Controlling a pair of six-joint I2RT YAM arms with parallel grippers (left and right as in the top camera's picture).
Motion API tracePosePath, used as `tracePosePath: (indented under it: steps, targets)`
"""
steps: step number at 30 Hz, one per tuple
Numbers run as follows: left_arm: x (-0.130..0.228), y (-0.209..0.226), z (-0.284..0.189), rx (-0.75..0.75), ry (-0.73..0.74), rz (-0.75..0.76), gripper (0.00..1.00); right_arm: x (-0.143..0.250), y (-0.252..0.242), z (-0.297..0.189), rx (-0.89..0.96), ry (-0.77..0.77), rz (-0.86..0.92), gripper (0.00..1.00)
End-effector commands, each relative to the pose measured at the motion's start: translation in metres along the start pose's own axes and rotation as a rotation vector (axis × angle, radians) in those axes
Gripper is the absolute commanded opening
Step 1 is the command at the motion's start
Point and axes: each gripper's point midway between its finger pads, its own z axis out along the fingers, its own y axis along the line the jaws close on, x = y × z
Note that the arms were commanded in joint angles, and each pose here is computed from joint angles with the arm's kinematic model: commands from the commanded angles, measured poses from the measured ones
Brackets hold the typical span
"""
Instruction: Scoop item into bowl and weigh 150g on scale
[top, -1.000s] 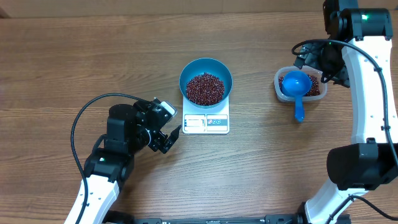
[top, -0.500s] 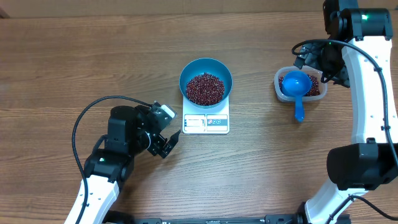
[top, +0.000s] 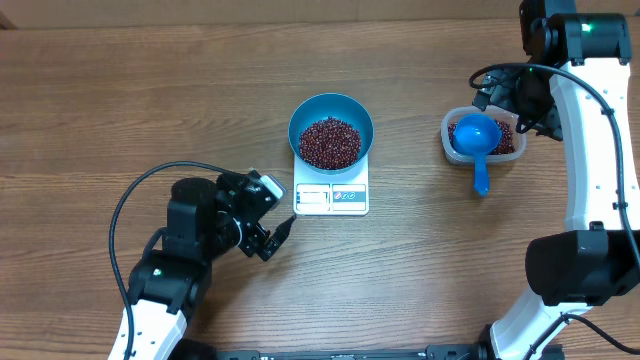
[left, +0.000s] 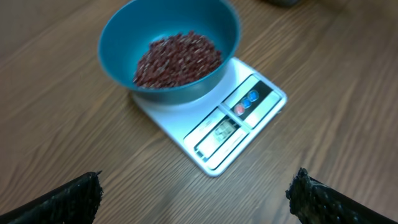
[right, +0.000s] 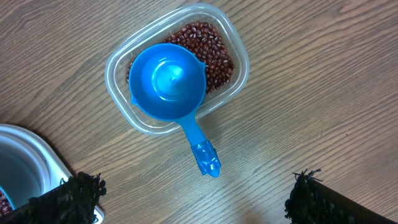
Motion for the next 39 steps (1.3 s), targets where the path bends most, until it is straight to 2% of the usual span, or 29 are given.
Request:
tracePosePath:
  steps: [1, 4, 11, 39]
  targets:
    - [-0.008, -0.014, -0.003, 0.049, -0.036, 0.012, 0.99, -0.005, -0.002, -0.018, -0.016, -0.059, 0.004, 1.0]
    - [-0.01, -0.018, -0.003, 0.059, -0.04, 0.012, 1.0, -0.005, -0.002, -0.018, -0.016, -0.059, 0.004, 1.0]
    - [-0.007, -0.02, -0.004, 0.061, -0.021, -0.115, 0.99, -0.005, -0.002, -0.018, -0.016, -0.059, 0.004, 1.0]
    - [-0.024, -0.019, -0.015, 0.041, -0.099, -0.083, 0.99, -0.005, -0.002, -0.018, -0.016, -0.059, 0.004, 1.0]
